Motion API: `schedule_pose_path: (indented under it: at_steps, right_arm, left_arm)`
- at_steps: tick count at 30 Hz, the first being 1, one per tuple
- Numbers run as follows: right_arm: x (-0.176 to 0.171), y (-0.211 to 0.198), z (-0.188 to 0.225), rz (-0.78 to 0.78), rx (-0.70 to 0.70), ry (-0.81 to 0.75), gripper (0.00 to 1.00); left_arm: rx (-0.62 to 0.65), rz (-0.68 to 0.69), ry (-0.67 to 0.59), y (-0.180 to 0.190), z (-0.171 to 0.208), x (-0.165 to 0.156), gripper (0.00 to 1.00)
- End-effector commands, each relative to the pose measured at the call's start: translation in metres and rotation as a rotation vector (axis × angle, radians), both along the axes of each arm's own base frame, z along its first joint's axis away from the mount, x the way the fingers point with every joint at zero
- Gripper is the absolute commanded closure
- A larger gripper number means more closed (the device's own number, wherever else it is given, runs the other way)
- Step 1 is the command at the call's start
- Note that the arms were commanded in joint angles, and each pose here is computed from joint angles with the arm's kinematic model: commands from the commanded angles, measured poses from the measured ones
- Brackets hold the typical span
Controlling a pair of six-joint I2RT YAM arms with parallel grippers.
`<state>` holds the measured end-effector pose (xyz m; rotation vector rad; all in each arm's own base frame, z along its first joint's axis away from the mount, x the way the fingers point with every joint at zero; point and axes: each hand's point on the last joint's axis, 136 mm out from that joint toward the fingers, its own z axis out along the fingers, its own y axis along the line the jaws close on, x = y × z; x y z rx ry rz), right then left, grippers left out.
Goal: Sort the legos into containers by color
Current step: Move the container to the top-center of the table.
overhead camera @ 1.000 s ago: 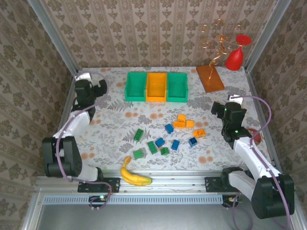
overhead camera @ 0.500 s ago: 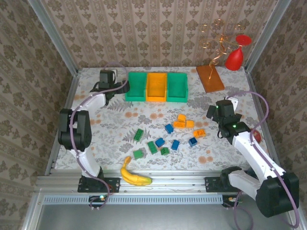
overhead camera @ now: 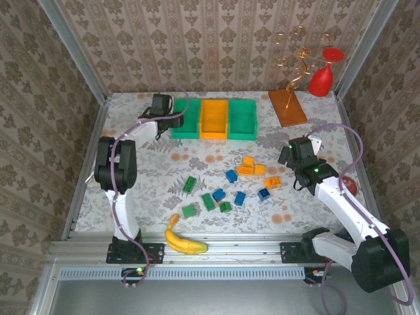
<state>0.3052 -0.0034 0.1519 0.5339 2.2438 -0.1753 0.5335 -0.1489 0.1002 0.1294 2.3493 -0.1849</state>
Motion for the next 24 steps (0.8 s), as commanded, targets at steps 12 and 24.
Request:
schedule_pose_path:
  at_steps: [12, 24]
  right_arm:
    - [0.002, -0.001, 0.01, -0.03, 0.007, -0.024, 0.0]
    - [0.0, -0.002, 0.009, -0.036, 0.01, -0.026, 0.0]
  left_arm:
    - [0.137, -0.023, 0.004, -0.003, -0.009, -0.004, 0.68]
    - [0.13, -0.082, 0.005, -0.015, -0.014, -0.029, 0.86]
